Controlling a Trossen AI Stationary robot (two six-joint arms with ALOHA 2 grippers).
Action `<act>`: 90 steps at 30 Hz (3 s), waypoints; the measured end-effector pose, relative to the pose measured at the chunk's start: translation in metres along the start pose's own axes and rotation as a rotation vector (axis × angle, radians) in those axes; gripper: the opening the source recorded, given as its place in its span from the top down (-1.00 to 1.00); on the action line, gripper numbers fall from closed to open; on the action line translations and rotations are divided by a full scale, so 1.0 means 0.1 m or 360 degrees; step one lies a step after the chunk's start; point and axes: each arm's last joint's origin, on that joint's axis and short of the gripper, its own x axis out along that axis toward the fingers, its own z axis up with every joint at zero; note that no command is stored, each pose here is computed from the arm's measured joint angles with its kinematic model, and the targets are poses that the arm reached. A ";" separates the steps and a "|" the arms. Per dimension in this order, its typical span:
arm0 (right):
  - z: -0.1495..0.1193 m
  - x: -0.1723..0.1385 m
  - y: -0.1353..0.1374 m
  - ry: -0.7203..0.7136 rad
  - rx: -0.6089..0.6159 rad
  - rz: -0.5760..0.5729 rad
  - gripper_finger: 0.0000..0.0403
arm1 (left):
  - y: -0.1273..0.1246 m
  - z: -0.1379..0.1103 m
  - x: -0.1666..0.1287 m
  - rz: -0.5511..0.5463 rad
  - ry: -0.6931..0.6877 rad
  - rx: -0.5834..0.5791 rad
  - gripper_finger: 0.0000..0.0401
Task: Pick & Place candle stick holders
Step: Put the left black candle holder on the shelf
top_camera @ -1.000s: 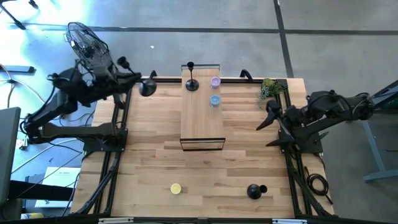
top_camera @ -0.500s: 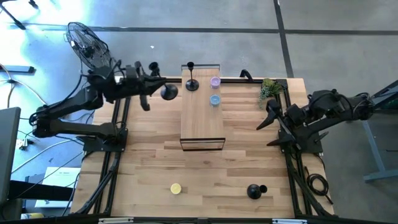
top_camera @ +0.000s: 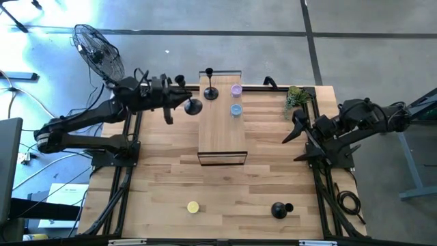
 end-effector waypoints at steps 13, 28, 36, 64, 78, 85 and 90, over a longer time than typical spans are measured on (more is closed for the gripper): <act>0.00 0.00 0.00 -0.0001 0.0038 -0.0007 -0.40 | 0.11 -0.39 0.26 0.0007 0.0114 -0.0058 0.96; 0.00 0.00 0.00 -0.0004 0.0084 -0.0017 -0.40 | 0.19 -0.66 0.60 -0.0034 0.0174 0.0021 0.96; 0.00 0.00 0.00 -0.0004 0.0084 -0.0017 -0.40 | 0.22 -0.80 0.73 -0.0071 0.0220 0.0044 0.96; 0.00 0.00 -0.01 0.0002 0.0085 -0.0038 -0.40 | 0.43 -1.10 0.67 -0.0094 0.0082 -0.0053 0.96; 0.00 0.00 -0.01 -0.0014 0.0118 -0.0076 -0.40 | 0.44 -1.19 0.71 -0.0087 0.0145 0.0019 0.96; 0.00 0.00 -0.02 -0.0019 0.0118 -0.0108 -0.40 | 0.45 -1.20 0.71 -0.0085 0.0166 0.0045 0.96; 0.00 0.00 -0.02 -0.0020 0.0118 -0.0112 -0.40 | 0.46 -1.30 0.76 -0.0107 0.0214 0.0002 0.96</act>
